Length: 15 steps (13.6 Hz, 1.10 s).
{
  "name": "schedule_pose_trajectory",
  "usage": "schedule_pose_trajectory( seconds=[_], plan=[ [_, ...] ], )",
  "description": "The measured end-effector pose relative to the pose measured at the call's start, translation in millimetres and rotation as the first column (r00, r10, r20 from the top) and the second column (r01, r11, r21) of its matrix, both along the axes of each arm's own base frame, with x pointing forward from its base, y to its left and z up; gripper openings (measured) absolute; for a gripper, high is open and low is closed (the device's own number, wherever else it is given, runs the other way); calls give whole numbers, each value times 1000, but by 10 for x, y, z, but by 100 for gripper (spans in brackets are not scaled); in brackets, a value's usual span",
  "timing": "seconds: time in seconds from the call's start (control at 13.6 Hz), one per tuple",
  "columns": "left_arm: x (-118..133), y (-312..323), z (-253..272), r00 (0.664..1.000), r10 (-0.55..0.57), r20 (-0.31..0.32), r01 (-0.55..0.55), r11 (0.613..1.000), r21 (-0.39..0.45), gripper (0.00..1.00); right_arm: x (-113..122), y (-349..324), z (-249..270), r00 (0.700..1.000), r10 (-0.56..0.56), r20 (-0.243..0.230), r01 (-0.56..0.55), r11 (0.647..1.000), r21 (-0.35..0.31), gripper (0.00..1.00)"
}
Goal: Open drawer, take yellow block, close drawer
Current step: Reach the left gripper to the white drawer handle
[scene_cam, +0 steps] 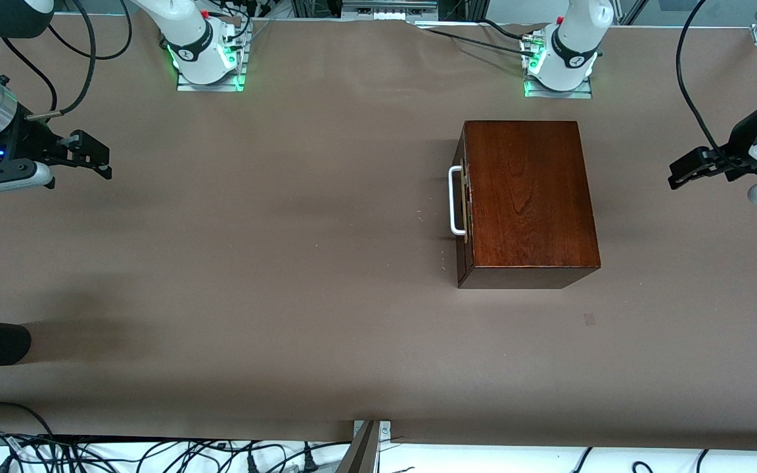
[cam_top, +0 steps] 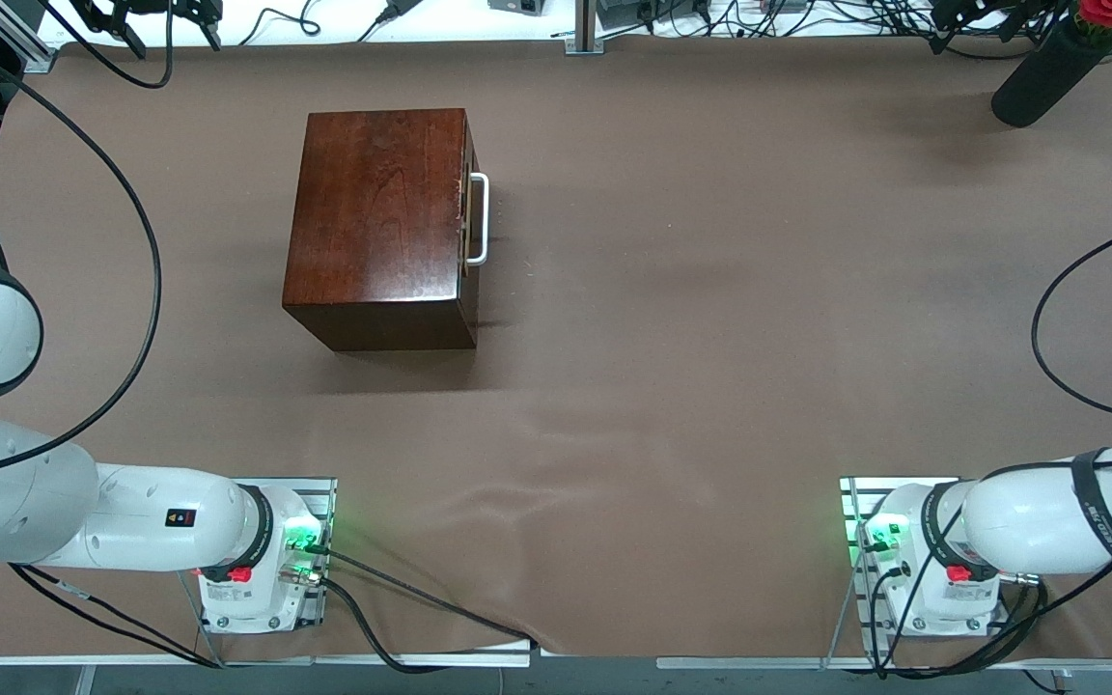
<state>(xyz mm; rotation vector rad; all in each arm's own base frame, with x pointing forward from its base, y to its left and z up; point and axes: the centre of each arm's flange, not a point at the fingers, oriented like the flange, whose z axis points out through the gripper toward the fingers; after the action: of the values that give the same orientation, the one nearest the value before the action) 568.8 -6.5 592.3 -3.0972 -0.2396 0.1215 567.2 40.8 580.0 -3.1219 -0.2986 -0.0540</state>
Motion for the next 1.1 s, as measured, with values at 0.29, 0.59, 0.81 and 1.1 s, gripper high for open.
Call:
schedule_pose_trajectory(
  seconds=[0.29, 0.59, 0.81, 1.1],
  plan=[
    [-35, -121, -22, 999, -21, -28, 21, 1000, -1, 100, 0, 0, 0, 1000, 0, 0, 0, 1000, 0, 100],
    [-92, -469, -42, 995, -85, -57, 85, 996, -5, 100, 0, -2, 0, 1000, 0, 0, 0, 1000, 0, 100],
    [-188, -1006, -75, 980, -183, -83, 183, 983, -12, 100, 0, -4, 0, 1000, -1, 0, 1, 1000, 0, 100],
    [-247, -1997, -489, 929, -347, -125, 344, 938, -48, 100, 1, -6, -1, 1000, -1, 0, 1, 1000, 0, 100]
  ],
)
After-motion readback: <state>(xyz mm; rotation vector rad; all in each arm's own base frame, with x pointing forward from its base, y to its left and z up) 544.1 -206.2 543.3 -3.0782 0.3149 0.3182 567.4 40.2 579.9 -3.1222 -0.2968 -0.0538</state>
